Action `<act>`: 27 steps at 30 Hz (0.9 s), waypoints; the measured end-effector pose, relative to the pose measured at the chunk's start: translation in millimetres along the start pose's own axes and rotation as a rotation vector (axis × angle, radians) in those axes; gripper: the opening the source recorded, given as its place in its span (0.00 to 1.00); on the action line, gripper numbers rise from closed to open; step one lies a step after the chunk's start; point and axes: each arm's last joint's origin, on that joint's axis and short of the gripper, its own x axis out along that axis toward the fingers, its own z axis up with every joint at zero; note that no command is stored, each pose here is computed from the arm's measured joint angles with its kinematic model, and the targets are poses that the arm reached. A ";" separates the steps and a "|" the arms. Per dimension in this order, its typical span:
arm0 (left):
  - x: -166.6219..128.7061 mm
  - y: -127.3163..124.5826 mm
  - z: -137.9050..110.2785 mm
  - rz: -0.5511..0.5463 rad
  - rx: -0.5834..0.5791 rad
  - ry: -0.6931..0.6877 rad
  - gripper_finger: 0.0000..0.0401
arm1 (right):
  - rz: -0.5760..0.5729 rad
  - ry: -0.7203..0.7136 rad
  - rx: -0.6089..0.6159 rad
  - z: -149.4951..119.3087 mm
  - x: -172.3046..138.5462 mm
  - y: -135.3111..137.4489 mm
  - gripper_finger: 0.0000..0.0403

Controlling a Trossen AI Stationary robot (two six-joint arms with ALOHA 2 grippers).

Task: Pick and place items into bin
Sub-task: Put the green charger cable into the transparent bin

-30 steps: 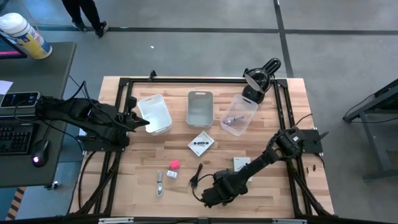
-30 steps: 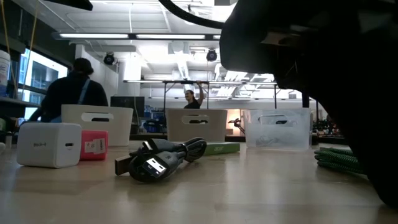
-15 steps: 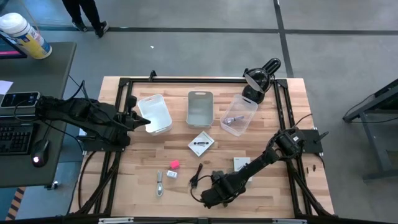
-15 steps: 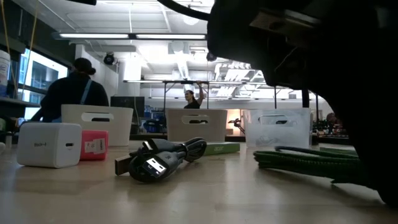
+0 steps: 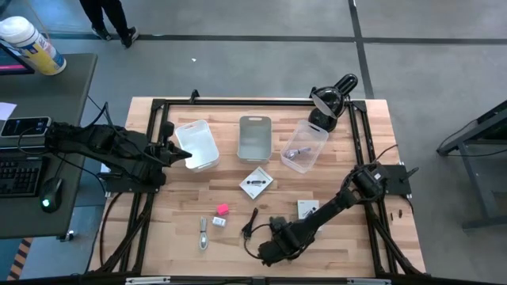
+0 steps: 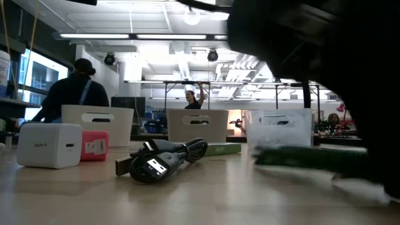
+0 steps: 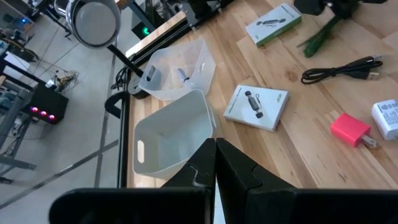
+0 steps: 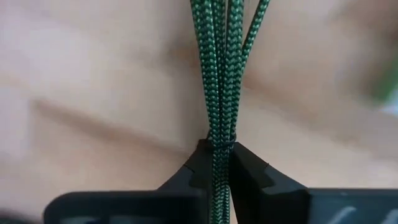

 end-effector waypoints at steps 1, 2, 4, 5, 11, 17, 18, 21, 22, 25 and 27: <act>0.0 0.0 0.0 0.000 0.000 0.000 0.00 | -0.020 -0.014 0.000 0.5 -4.2 -3.6 0.05; 0.0 0.0 0.0 0.001 0.000 0.000 0.00 | -0.037 -0.021 0.001 1.3 -9.4 -7.0 0.05; 0.1 0.0 0.0 0.001 0.000 0.001 0.00 | -0.050 -0.030 0.003 2.6 -21.4 -12.0 0.05; 0.0 0.0 0.0 0.001 0.000 0.001 0.00 | -0.056 -0.030 0.005 3.2 -27.7 -14.5 0.05; 0.0 0.0 0.0 0.001 0.000 0.001 0.00 | -0.026 -0.092 0.005 8.3 -68.6 -29.4 0.06; 0.0 0.2 0.3 0.003 -0.009 -0.002 0.00 | -0.018 -0.192 -0.009 27.6 -107.6 -47.9 0.04; 0.0 0.2 0.3 0.003 -0.009 -0.002 0.00 | -0.020 -0.210 -0.017 31.6 -114.0 -51.4 0.04; 0.0 0.2 0.3 0.003 -0.012 -0.003 0.00 | -0.057 -0.252 -0.027 44.1 -132.6 -65.5 0.05; 0.0 0.2 0.3 0.003 -0.013 -0.003 0.00 | -0.071 -0.267 -0.031 48.7 -138.8 -70.7 0.05; 0.0 0.3 0.5 0.003 -0.026 -0.004 0.00 | -0.126 -0.315 -0.051 61.6 -156.5 -87.3 0.04; 0.0 0.3 0.6 0.004 -0.039 -0.005 0.00 | -0.110 -0.362 -0.084 71.1 -167.4 -93.9 0.04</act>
